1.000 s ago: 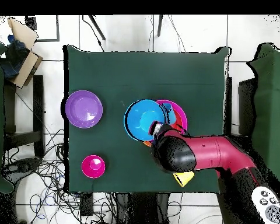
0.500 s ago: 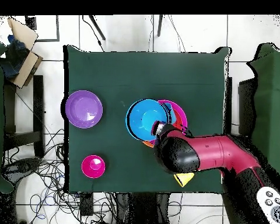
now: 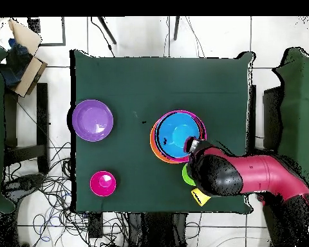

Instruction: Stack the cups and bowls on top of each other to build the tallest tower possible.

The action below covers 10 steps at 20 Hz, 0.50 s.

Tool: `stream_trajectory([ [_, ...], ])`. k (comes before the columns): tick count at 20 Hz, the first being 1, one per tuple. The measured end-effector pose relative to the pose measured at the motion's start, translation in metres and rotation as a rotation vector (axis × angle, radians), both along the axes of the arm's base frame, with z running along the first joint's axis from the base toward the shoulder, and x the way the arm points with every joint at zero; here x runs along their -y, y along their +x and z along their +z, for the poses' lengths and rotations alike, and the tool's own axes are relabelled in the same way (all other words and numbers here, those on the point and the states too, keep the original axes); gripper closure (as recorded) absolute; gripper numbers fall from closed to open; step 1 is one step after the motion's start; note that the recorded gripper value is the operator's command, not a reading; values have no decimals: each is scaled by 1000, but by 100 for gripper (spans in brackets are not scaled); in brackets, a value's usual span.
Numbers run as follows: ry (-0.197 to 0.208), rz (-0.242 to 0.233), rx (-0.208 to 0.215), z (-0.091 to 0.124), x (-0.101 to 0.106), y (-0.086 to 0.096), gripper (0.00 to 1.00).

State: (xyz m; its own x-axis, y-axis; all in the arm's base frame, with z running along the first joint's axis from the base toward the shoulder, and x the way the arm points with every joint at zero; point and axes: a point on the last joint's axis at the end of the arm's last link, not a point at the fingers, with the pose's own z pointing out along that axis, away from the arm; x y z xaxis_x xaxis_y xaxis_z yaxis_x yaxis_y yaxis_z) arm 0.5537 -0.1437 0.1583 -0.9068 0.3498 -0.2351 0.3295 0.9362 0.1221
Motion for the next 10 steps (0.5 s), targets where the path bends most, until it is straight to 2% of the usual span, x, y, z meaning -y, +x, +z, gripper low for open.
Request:
stream_trajectory([
  [5, -14, 18, -17, -2, 4, -4, 0],
  [10, -28, 54, -16, -3, -6, -3, 0],
])
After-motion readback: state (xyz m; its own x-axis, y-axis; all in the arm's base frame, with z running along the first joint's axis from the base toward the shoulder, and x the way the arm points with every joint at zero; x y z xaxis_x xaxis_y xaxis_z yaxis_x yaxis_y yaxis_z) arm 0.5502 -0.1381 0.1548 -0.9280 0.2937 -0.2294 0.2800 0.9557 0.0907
